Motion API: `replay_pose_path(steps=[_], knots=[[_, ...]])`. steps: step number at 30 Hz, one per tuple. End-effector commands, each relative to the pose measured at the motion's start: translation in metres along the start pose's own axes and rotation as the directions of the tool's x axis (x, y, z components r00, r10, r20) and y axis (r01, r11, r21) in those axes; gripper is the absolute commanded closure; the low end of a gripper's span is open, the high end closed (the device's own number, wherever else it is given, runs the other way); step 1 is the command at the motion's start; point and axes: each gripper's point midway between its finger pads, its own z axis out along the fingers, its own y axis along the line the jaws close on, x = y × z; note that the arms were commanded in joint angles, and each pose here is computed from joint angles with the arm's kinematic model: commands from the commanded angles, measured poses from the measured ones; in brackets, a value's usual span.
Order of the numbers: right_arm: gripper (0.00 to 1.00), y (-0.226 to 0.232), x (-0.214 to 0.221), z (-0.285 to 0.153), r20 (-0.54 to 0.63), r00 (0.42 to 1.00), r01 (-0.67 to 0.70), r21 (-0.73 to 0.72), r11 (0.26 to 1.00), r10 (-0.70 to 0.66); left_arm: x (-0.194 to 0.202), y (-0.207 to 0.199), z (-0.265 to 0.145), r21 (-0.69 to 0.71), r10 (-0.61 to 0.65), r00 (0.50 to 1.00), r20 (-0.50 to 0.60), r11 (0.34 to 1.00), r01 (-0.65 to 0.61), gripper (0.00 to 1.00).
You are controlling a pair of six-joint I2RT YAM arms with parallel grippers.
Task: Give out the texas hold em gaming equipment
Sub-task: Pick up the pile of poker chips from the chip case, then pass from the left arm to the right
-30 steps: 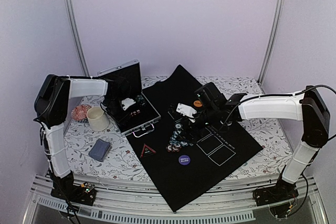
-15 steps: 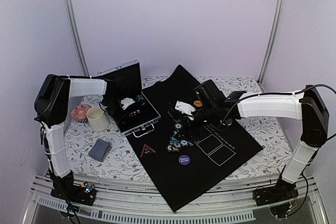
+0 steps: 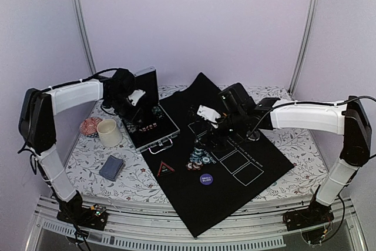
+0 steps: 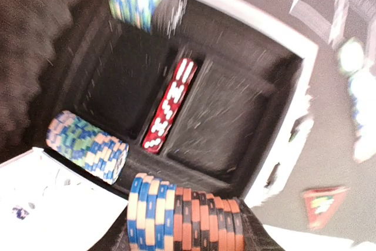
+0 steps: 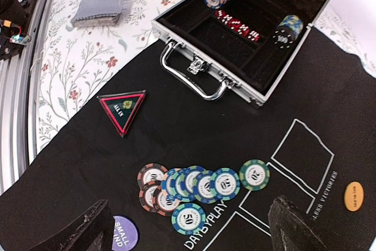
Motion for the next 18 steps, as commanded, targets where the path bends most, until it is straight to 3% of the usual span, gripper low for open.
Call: replay_pose_path(steps=[1,4,9,14,18], knots=[[0.07,-0.022,-0.043,-0.045,0.102,0.995,-0.003,0.12,0.993,-0.01,-0.051,-0.031,-0.059,0.172,-0.18,0.95,0.255,0.975,0.138,1.0],[0.06,-0.031,-0.051,-0.062,0.116,0.993,-0.002,0.172,0.985,-0.019,-0.075,-0.064,-0.083,0.32,-0.294,0.885,0.36,0.93,0.178,1.0],[0.06,-0.045,-0.052,-0.076,0.093,0.994,0.032,0.248,0.968,-0.057,-0.108,-0.131,-0.087,0.534,-0.405,0.837,0.367,0.829,0.168,1.0],[0.07,-0.051,-0.042,-0.075,0.037,0.994,0.088,0.268,0.96,-0.101,-0.139,-0.193,-0.068,0.718,-0.486,0.83,0.274,0.678,0.16,1.0],[0.07,-0.069,-0.019,-0.085,0.034,0.999,0.006,0.221,0.975,-0.014,-0.16,-0.236,-0.027,0.762,-0.463,0.867,0.186,0.625,0.17,1.0]])
